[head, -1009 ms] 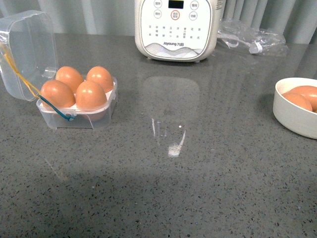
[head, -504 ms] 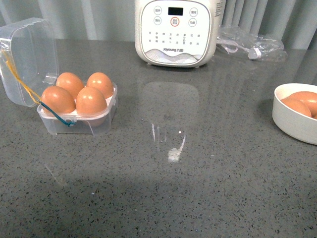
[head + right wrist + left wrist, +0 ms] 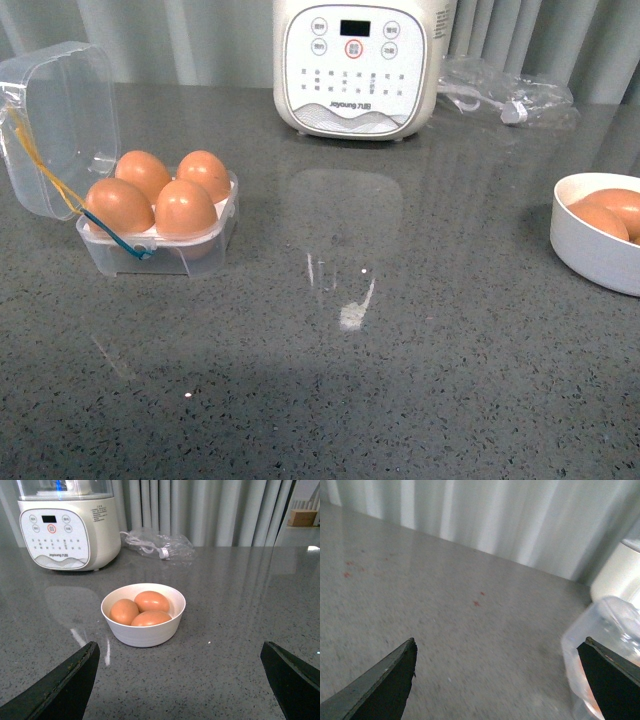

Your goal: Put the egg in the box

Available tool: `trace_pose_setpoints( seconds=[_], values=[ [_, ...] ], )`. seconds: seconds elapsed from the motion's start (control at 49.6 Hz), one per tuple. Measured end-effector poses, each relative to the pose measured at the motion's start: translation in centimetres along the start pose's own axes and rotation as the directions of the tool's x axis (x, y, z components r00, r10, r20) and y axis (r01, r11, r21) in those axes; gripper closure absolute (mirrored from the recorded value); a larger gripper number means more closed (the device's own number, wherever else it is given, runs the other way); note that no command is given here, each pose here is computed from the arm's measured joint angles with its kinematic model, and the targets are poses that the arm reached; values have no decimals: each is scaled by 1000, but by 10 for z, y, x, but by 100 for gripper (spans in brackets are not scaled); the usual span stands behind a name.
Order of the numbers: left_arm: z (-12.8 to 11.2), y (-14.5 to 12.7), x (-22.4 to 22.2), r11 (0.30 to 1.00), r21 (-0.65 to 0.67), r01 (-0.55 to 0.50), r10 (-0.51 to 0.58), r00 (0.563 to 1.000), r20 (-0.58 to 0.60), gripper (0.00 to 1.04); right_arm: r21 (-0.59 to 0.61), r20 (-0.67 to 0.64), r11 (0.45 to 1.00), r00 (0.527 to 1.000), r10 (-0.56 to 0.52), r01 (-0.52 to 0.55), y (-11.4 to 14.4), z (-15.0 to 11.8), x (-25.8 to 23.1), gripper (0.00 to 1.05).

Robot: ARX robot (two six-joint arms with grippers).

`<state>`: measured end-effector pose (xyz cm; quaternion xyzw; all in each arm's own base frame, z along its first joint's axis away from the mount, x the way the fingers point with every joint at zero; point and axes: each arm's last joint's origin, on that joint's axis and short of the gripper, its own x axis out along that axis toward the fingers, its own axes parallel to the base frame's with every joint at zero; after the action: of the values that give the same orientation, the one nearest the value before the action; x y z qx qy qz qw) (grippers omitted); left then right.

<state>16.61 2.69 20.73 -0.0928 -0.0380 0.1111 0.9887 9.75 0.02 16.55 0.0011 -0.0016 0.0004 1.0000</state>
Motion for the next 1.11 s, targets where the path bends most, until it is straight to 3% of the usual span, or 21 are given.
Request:
trace_pose_setpoints(
  seconds=[0.242, 0.444, 0.686, 0.868, 0.989, 1.11],
  values=[
    [-3, 5, 65, 990, 139, -35, 29, 998, 48, 7, 0, 0, 1000, 1000, 0, 0, 0, 0, 0, 7],
    [-13, 5, 100, 966, 257, -42, 37, 999, 22, 7, 0, 0, 1000, 1000, 0, 0, 0, 0, 0, 7],
    [-12, -14, 110, 938, 345, 37, -40, 999, 0, 7, 0, 0, 1000, 1000, 0, 0, 0, 0, 0, 7],
    [-21, -45, 108, 908, 389, 154, -130, 988, -87, 7, 0, 0, 1000, 1000, 0, 0, 0, 0, 0, 7],
    [-21, -59, 101, 903, 364, 227, -191, 972, -134, 7, 0, 0, 1000, 1000, 0, 0, 0, 0, 0, 7],
    [-10, -56, 97, 927, 312, 206, -172, 976, -131, 7, 0, 0, 1000, 1000, 0, 0, 0, 0, 0, 7]
  ],
)
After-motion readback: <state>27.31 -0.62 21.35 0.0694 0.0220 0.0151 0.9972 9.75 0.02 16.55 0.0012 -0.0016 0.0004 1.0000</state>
